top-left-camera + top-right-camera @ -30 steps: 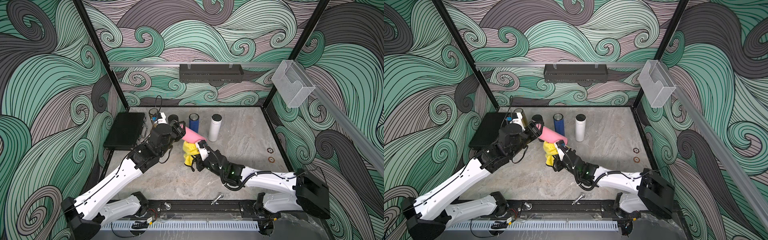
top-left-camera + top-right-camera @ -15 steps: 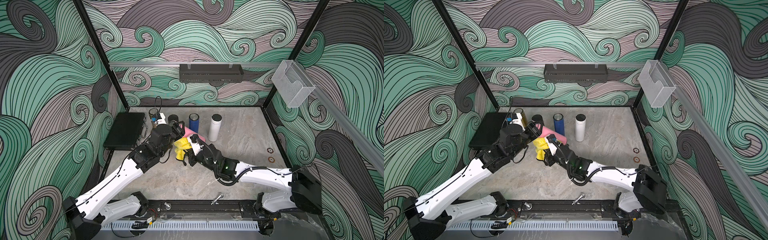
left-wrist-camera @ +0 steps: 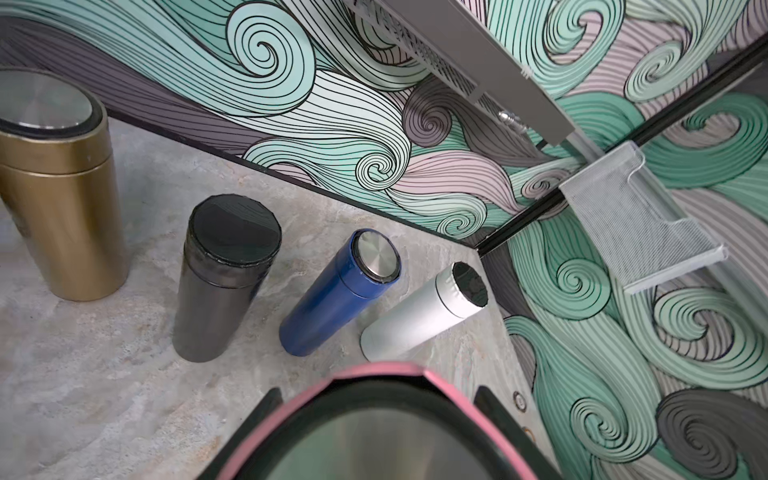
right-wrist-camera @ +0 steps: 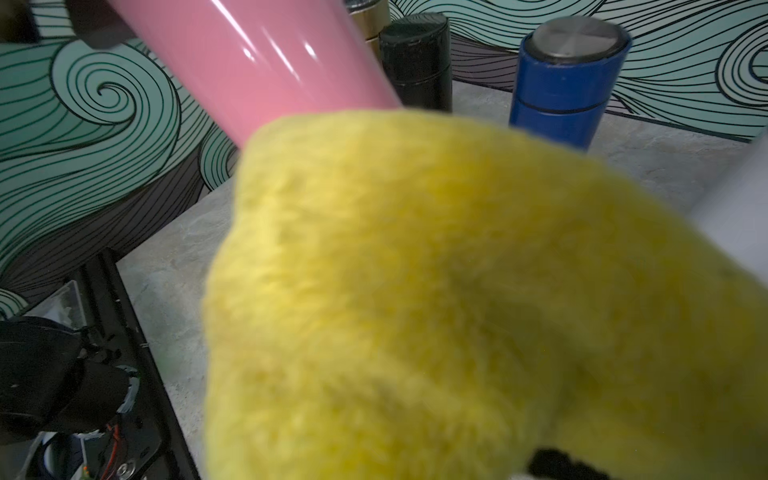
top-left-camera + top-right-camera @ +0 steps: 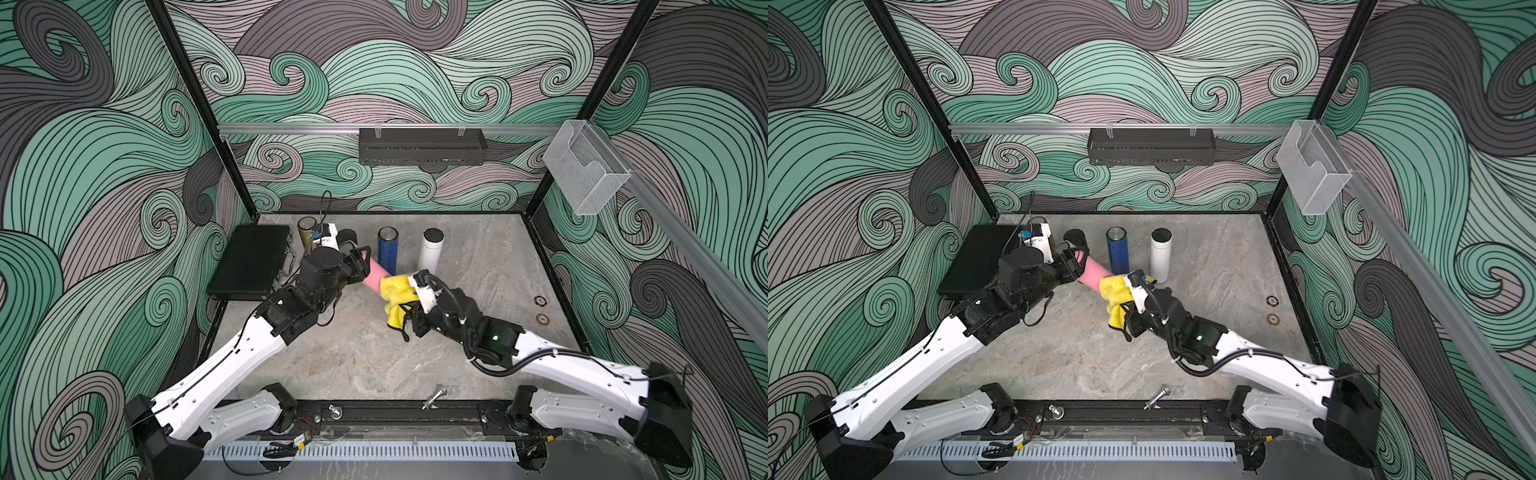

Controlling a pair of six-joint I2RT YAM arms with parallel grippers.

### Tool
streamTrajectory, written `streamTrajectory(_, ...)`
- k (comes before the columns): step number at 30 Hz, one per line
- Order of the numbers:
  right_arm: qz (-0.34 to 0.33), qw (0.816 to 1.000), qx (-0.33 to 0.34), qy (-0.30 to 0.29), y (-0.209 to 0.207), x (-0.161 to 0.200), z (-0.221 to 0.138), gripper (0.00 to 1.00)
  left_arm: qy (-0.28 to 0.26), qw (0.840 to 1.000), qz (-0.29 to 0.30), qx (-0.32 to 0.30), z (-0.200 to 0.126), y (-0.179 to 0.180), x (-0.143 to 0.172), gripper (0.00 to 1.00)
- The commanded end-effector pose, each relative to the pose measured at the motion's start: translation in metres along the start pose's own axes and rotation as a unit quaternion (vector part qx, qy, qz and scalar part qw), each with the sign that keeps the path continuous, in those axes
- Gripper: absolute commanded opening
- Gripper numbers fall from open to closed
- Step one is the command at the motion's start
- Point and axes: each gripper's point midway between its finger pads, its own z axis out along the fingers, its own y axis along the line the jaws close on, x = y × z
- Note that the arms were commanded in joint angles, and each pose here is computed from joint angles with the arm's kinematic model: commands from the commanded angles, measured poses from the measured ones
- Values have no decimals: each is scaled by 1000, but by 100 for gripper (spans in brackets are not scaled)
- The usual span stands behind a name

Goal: Wipe the surface of the thermos
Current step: Wipe the dirt from the surface of the thermos.

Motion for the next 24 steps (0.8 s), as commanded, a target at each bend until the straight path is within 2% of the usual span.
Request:
streamTrajectory(1, 51, 998, -46, 10, -6, -26, -39, 0, -2, 991, 96, 94, -13, -38, -12, 0)
streamTrajectory(4, 117, 986, -114, 20, -9, -53, -53, 0, 33, 964, 168, 205, -24, -74, 6, 0)
streamTrajectory(6, 146, 973, -172, 39, -2, -69, -52, 0, 34, 939, 203, 275, -34, -93, 15, 0)
streamTrajectory(10, 172, 956, -226, 74, 6, -82, -32, 0, 29, 909, 241, 339, -50, -111, 20, 0)
streamTrajectory(13, 190, 936, -288, 73, 19, -94, -20, 0, 35, 883, 269, 384, -61, -122, 28, 0)
streamTrajectory(15, 194, 926, -317, 67, 26, -100, -17, 0, 56, 876, 283, 386, -58, -123, 34, 0)
streamTrajectory(17, 187, 926, -316, 84, 27, -91, -14, 0, 76, 874, 294, 379, -50, -120, 41, 0)
streamTrajectory(24, 206, 933, -252, 154, 9, -14, -12, 0, 59, 888, 285, 357, -31, -116, 39, 0)
